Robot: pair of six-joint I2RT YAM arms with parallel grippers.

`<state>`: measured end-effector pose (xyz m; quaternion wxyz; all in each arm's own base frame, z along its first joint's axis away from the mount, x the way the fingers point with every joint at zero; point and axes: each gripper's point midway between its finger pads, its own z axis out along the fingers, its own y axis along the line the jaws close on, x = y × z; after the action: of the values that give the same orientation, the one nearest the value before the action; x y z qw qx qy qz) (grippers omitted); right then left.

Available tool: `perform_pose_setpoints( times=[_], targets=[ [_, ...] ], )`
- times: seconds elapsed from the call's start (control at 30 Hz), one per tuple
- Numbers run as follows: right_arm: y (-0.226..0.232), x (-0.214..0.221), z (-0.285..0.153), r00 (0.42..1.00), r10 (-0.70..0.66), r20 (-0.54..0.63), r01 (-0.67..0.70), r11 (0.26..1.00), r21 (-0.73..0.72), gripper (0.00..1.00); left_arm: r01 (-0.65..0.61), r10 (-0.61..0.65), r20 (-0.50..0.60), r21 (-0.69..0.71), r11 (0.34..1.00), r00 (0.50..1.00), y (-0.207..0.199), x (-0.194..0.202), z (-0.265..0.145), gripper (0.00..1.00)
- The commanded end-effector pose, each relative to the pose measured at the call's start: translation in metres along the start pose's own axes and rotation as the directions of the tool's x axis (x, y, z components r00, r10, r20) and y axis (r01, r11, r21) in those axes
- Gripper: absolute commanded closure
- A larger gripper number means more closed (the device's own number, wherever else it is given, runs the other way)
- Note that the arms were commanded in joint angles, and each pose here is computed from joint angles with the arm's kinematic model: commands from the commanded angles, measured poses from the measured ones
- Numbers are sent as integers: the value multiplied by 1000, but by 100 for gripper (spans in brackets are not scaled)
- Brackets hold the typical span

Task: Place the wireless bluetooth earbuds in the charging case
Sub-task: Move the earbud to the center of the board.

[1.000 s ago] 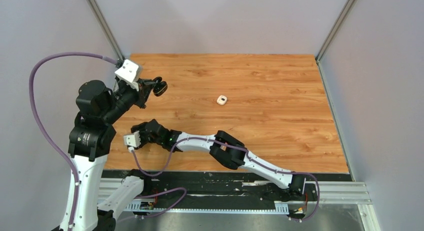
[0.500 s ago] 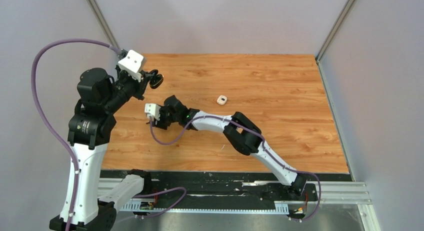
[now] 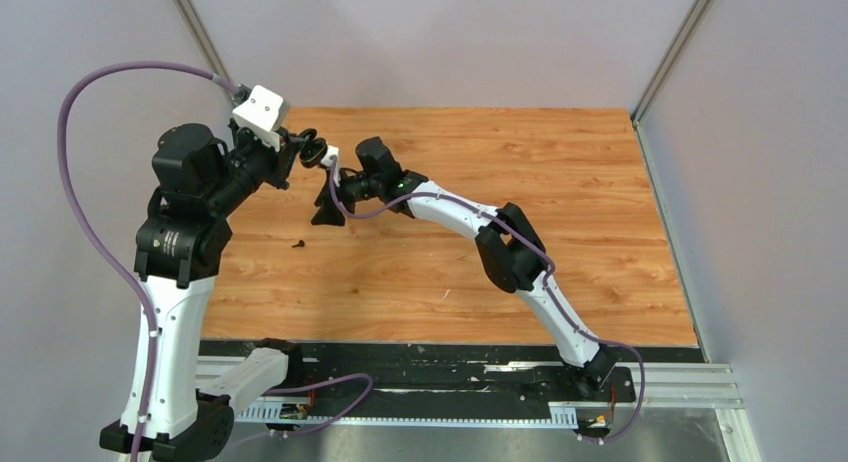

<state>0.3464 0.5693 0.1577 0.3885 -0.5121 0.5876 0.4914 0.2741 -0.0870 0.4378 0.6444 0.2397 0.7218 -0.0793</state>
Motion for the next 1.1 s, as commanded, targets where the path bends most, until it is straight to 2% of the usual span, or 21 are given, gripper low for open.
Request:
perform_pose_setpoints(
  times=[0.0,0.07,0.27,0.57,0.77,0.9,1.07],
  targets=[
    [27,29,18,983,-182,-25,174,967,-187,47,0,3,91,-27,1000,996,7,-33,-7,100],
    [24,40,20,961,-273,-30,262,944,-201,50,0,2,95,-27,1000,995,7,-34,-7,100],
    [25,58,26,879,-477,-9,460,853,-247,50,-4,7,89,-29,1000,996,7,-32,-9,100],
    [26,74,66,828,-560,7,545,803,-240,48,-2,5,81,-35,999,997,7,-28,-12,100],
    [15,65,101,770,-637,39,638,765,-92,48,2,1,71,-44,999,997,7,-22,-18,100],
    [16,44,113,767,-634,97,636,772,15,46,8,-5,62,-43,999,998,5,-16,-20,100],
    [14,47,135,683,-728,58,717,684,133,38,23,-21,59,-32,999,998,3,-13,-20,100]
  ],
)
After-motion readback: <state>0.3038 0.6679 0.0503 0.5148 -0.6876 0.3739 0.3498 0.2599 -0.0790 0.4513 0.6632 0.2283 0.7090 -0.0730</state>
